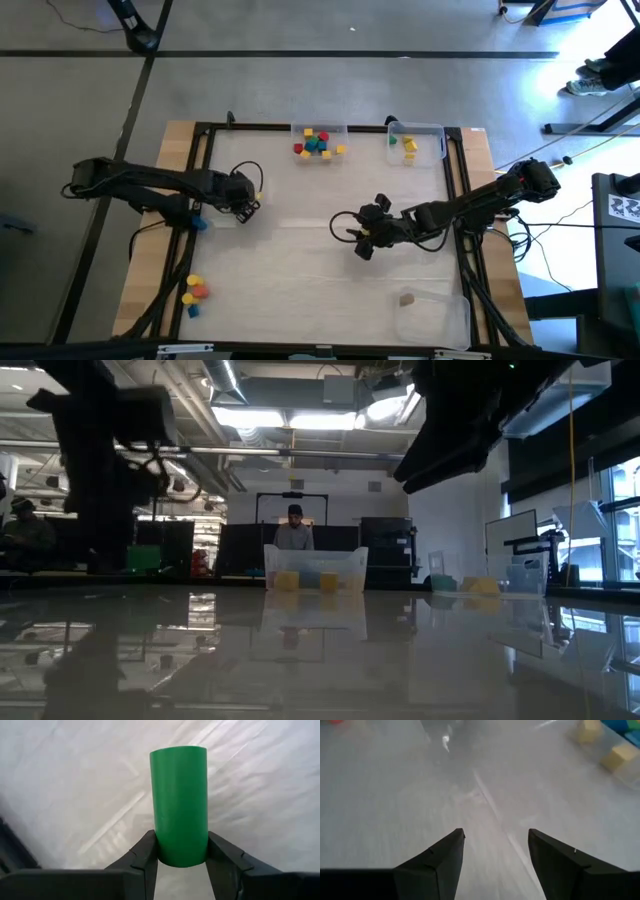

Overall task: Sort blocks by size
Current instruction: Put the cylinder green block into the bottom right transparent bin

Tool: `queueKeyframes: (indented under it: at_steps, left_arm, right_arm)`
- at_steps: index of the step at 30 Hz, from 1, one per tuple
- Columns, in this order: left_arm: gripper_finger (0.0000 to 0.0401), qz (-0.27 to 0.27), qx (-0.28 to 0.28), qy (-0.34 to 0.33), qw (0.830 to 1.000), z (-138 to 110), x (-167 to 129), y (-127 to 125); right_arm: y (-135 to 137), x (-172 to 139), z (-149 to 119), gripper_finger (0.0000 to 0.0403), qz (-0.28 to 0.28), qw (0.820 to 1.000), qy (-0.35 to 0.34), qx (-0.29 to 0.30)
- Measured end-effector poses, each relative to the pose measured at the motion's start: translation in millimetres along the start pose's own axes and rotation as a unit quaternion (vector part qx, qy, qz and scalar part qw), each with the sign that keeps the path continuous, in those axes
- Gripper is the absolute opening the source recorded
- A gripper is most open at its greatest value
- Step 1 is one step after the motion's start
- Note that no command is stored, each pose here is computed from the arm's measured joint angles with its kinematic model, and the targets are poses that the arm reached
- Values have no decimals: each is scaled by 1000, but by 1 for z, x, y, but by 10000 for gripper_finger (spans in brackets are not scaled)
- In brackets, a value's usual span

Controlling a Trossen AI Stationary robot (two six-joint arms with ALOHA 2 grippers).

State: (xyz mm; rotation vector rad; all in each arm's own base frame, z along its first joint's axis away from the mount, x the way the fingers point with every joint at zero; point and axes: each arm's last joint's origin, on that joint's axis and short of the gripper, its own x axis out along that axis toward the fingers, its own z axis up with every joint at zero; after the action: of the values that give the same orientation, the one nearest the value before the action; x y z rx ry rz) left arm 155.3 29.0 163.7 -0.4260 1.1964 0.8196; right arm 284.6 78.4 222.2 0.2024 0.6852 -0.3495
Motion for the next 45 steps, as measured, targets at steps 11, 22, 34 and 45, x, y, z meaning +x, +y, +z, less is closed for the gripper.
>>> queueKeyframes:
  at_steps: [11,22,34,45]
  left_arm:
    - [118,-208,140,-213,944,6,-50,-45]
    - [120,-324,209,-334,860,-4,-83,-77]
    - [121,-364,216,-399,813,-2,-97,-92]
    - [123,-369,216,-404,808,-2,-96,-97]
  right_arm:
    - [7,0,22,220,72,992,-87,-60]
    - [3,4,34,229,147,963,-221,-46]
    - [12,47,40,329,182,932,-312,-30]
    - [37,71,71,298,224,912,-335,-73]
